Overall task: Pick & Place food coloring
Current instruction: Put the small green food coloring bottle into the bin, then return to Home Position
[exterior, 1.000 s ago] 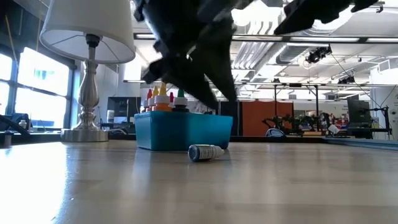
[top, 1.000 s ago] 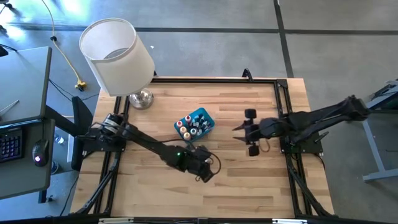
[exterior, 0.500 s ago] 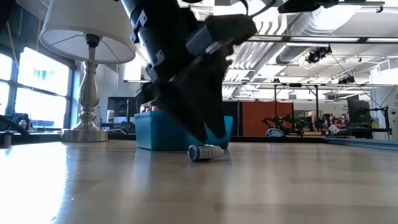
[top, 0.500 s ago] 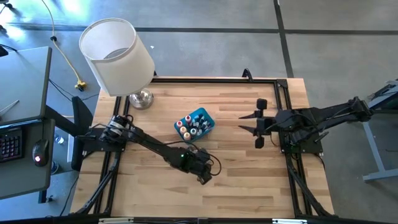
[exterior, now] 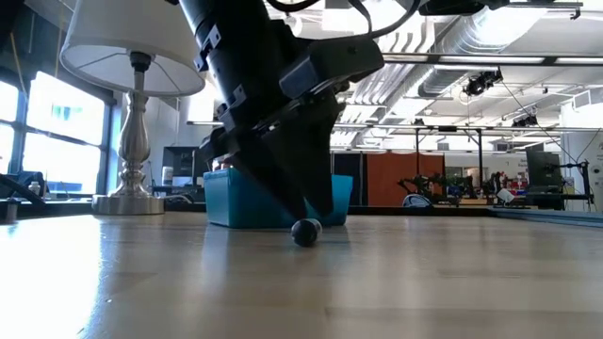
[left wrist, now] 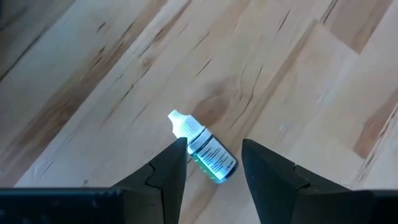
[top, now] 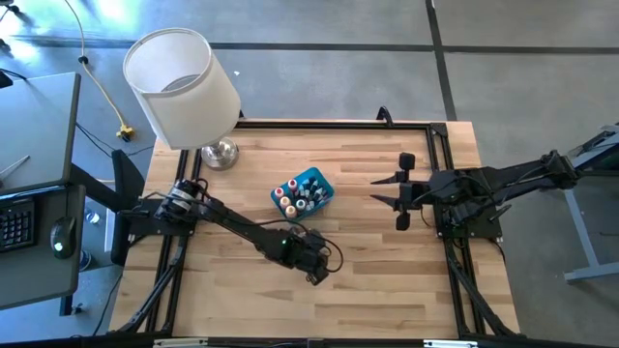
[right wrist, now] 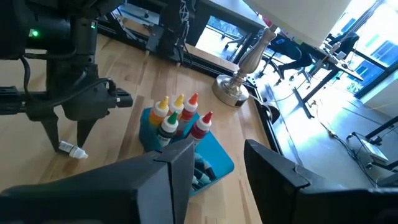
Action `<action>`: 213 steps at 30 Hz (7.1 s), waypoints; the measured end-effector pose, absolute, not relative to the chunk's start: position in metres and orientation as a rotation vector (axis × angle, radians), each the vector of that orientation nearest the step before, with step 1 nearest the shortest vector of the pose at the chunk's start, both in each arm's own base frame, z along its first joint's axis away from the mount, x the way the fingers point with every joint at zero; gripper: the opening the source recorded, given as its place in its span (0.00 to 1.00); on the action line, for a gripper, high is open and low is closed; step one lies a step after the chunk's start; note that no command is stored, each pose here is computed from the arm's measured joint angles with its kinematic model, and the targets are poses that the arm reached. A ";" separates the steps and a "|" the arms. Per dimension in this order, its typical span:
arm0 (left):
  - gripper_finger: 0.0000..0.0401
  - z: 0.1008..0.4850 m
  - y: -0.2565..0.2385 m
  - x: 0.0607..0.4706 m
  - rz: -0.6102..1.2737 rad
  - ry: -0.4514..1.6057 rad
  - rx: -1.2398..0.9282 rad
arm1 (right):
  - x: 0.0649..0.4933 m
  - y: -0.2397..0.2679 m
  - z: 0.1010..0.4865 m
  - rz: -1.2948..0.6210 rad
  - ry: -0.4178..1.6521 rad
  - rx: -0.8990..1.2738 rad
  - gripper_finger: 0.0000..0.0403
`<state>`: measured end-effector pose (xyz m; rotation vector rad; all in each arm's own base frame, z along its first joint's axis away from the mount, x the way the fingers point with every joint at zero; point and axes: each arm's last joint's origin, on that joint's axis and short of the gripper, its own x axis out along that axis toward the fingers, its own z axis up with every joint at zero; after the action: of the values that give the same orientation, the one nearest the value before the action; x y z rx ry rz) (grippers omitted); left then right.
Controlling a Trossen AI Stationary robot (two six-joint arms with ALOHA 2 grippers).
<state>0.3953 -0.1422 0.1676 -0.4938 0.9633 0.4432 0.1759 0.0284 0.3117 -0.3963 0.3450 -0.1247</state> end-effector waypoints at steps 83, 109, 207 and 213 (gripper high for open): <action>0.38 0.190 -0.109 0.431 0.335 1.026 -0.186 | 0.176 0.031 0.309 -0.048 0.358 -0.274 0.33; 0.37 0.145 -0.106 0.438 0.277 1.171 -0.224 | 0.175 0.031 0.307 -0.046 0.374 -0.279 0.33; 0.40 0.313 -0.026 0.155 0.396 0.584 -0.177 | 0.090 0.024 0.253 0.060 0.237 -0.050 0.33; 0.40 0.245 -0.020 0.120 0.186 0.312 -0.128 | 0.096 0.026 0.237 0.063 0.233 -0.060 0.33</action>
<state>0.1204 -0.0197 0.2454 -0.1276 0.3116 0.1861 0.0959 0.0258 0.2370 -0.0604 0.2335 0.0634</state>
